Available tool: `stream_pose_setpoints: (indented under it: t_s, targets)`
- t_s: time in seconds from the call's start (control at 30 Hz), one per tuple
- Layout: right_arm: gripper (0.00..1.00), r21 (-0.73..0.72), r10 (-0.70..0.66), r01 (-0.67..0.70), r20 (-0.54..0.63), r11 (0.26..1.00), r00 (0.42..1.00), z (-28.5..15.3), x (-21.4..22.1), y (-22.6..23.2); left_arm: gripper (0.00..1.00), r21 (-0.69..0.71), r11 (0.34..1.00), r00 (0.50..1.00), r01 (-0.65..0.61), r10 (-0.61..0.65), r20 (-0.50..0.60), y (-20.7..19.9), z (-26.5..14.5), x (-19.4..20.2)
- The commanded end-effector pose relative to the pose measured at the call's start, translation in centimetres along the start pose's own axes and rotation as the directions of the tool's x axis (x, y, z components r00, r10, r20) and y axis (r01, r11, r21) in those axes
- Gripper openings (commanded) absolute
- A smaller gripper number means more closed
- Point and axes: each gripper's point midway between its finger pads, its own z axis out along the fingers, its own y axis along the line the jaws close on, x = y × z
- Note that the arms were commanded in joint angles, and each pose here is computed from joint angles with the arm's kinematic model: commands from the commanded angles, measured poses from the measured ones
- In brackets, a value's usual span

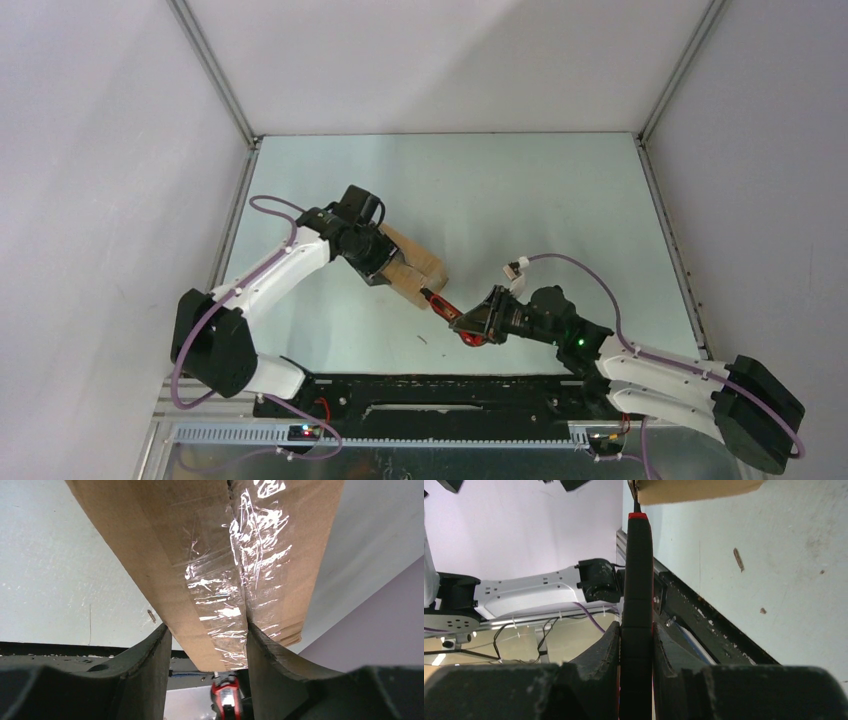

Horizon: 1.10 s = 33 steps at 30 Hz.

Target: Unpack the express box

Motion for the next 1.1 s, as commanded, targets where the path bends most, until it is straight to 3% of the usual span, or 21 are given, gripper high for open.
stream_pose_setpoints:
  t_s: [0.0,0.37,1.07]
  targets:
    - [0.0,-0.061,-0.028,0.031,0.059,0.998,0.998,-0.6,-1.8,1.8,0.0,0.013,1.0,1.0,-0.018,0.018,-0.001,0.5,-0.9,0.4]
    - [0.0,-0.034,-0.052,0.057,0.129,0.998,0.99,-2.3,-3.3,1.8,0.0,0.019,1.0,1.0,-0.024,0.024,-0.011,1.0,-1.0,0.7]
    - [0.0,-0.081,-0.044,0.055,0.133,0.995,0.99,-2.0,-3.8,2.6,0.0,0.067,0.996,0.998,-0.051,0.054,-0.04,0.1,-1.7,1.3]
